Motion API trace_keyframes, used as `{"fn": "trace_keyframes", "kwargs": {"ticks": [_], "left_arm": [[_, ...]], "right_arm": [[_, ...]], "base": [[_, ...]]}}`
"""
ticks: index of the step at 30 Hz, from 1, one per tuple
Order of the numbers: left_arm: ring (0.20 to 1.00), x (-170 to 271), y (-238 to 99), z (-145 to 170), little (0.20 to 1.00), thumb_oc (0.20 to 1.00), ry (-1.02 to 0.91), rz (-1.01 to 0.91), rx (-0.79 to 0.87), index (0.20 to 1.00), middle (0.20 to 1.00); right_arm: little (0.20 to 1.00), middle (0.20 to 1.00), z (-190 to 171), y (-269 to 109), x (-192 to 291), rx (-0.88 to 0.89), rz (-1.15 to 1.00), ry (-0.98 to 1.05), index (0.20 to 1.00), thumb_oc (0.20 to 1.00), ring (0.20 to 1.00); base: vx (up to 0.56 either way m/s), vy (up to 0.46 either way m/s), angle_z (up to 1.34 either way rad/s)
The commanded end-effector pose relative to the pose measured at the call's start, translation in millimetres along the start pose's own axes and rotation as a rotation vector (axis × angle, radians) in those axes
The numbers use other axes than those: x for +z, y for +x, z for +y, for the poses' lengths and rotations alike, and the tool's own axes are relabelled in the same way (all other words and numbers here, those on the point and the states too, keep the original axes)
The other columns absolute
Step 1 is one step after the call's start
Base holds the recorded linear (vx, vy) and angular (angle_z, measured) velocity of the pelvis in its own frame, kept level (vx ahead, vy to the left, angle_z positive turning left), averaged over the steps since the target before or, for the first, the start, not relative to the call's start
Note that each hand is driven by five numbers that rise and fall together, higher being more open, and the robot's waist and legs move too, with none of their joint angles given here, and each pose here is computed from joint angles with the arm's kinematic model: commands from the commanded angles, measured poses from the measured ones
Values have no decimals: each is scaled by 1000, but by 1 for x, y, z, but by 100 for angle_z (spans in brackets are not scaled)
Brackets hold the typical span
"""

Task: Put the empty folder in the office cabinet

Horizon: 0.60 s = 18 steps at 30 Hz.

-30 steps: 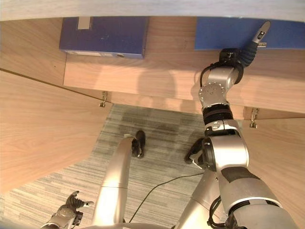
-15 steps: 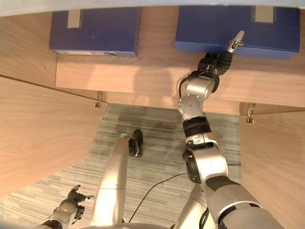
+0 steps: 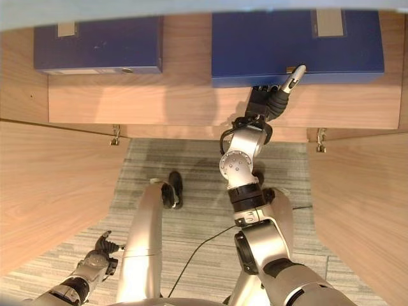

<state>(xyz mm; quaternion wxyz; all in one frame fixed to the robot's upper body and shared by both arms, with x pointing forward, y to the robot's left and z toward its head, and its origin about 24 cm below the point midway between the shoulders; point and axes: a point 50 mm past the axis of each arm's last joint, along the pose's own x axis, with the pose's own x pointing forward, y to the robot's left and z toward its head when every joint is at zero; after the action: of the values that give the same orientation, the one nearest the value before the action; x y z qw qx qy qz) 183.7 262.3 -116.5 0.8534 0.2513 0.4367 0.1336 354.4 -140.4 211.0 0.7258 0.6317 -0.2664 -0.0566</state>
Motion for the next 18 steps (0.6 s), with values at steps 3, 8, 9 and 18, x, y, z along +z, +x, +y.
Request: {"fn": "trace_keyframes", "kwargs": {"ticks": [3,8,9,18], "left_arm": [[1000,-29,4,38,1000,1000,20,128,73,1000,1000],[1000,-13,8,38,1000,1000,59,69,49,1000,1000],[1000,-13,8,37,1000,1000,64,69,41,1000,1000],[1000,-9,8,33,1000,1000,56,52,-5,1000,1000]], "right_arm": [[1000,1000,27,14,13,388,199,-706,1000,1000,1000],[1000,1000,37,37,26,531,214,-1194,1000,1000,1000],[1000,1000,38,39,25,544,223,-1236,1000,1000,1000],[1000,1000,66,58,13,782,243,-1848,1000,1000,1000]], "base": [[-21,-42,-8],[-1,-25,-2],[0,0,0],[0,0,0]]}}
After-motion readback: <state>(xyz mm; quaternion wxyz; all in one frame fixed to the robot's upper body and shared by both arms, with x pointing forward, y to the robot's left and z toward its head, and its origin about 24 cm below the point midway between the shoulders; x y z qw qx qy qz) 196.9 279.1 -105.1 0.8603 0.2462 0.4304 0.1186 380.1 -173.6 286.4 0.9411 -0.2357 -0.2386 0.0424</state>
